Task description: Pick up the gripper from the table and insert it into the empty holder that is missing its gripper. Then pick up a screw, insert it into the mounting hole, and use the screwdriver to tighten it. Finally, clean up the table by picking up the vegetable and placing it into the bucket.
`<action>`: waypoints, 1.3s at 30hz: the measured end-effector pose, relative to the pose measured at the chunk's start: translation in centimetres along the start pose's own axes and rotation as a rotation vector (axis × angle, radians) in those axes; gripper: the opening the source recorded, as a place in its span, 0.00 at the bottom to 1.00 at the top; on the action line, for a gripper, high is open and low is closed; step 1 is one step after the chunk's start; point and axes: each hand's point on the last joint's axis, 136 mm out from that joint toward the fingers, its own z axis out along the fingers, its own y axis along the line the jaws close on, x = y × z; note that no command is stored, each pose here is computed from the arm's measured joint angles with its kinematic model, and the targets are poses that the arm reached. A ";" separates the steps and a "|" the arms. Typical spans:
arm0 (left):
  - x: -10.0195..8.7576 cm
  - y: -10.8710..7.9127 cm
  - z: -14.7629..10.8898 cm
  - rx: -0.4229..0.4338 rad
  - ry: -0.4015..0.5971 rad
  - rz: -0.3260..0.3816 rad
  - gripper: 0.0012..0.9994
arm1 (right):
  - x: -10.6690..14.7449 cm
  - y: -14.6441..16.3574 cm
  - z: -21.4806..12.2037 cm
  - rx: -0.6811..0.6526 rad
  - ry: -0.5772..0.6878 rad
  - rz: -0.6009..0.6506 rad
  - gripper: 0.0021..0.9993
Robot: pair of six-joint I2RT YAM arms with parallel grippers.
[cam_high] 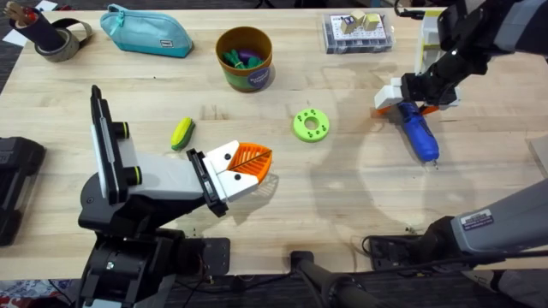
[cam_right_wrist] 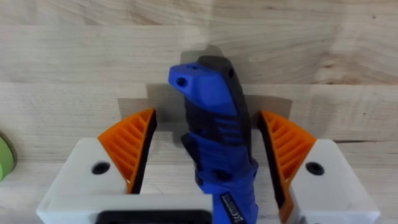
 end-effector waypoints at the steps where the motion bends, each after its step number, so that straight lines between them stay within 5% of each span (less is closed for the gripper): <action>1: 0.0 0.0 0.0 0.000 0.000 0.001 0.01 | 0.1 0.0 0.0 0.001 0.002 0.000 0.98; 11: 0.0 0.0 0.0 0.002 0.000 0.000 0.01 | 1.7 0.1 -1.0 -0.003 0.060 -0.020 0.98; 22: 0.0 0.0 0.0 0.003 0.000 -0.001 0.01 | 1.2 0.3 -9.5 0.020 -0.158 -0.078 0.98; 39: 0.0 0.0 0.0 0.003 0.000 -0.001 0.01 | 0.2 -0.2 -5.0 0.014 -0.069 -0.188 0.98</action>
